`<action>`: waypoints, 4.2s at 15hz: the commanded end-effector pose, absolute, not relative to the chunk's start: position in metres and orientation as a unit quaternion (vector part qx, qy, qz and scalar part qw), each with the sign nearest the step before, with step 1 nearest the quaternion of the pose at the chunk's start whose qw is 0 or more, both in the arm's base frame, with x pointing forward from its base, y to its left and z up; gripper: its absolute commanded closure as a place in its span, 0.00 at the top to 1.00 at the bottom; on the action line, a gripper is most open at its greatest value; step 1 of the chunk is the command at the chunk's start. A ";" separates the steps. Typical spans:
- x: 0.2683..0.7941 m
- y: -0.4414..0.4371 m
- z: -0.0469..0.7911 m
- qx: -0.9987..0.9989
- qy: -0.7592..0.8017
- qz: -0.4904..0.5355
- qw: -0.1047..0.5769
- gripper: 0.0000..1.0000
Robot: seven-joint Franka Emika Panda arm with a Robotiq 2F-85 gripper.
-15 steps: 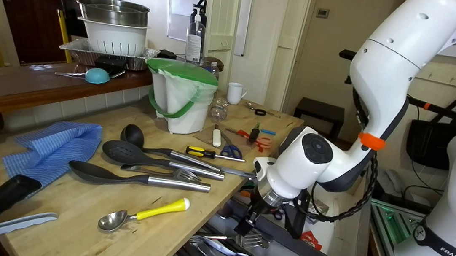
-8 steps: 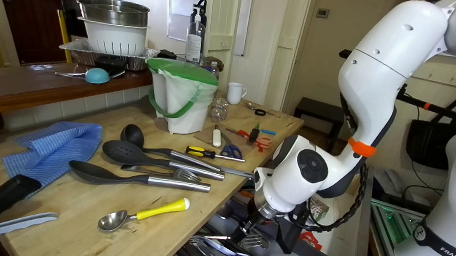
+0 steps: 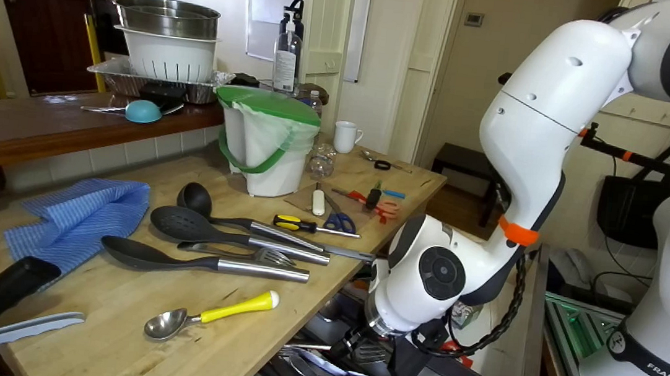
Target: Remove a spoon from the cutlery drawer and put it on the table
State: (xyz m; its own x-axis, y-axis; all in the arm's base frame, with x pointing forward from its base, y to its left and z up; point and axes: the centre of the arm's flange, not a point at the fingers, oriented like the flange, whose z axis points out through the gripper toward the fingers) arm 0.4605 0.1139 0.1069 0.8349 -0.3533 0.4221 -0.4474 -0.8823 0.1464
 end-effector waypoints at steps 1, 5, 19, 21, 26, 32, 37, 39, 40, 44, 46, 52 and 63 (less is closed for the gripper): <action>0.456 0.113 0.086 0.938 -0.248 0.202 0.133 1.00; 0.449 0.107 0.090 0.924 -0.291 0.213 0.125 0.93; 0.472 0.091 0.074 0.932 -0.297 0.161 0.132 0.74; 0.477 0.098 0.071 0.936 -0.284 0.158 0.132 0.84; 0.492 0.104 0.056 0.947 -0.260 0.115 0.147 0.66; 0.491 0.110 0.069 0.946 -0.263 0.108 0.156 0.34; 0.474 0.125 0.089 0.952 -0.244 0.121 0.136 0.00; 0.463 0.127 0.101 0.957 -0.230 0.113 0.133 0.00; 0.457 0.128 0.105 0.960 -0.223 0.100 0.136 0.00; 0.426 0.134 0.117 0.961 -0.218 0.091 0.145 0.00; 0.410 0.138 0.128 0.959 -0.219 0.101 0.148 0.00; 0.389 0.153 0.170 0.963 -0.196 0.100 0.155 0.00; 0.422 0.140 0.274 0.963 -0.184 0.009 0.198 0.00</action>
State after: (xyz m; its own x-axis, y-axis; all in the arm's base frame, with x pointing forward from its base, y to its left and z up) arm 0.4117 0.1407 0.2384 0.9105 -0.3805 0.1621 -0.4136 -0.8388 0.3541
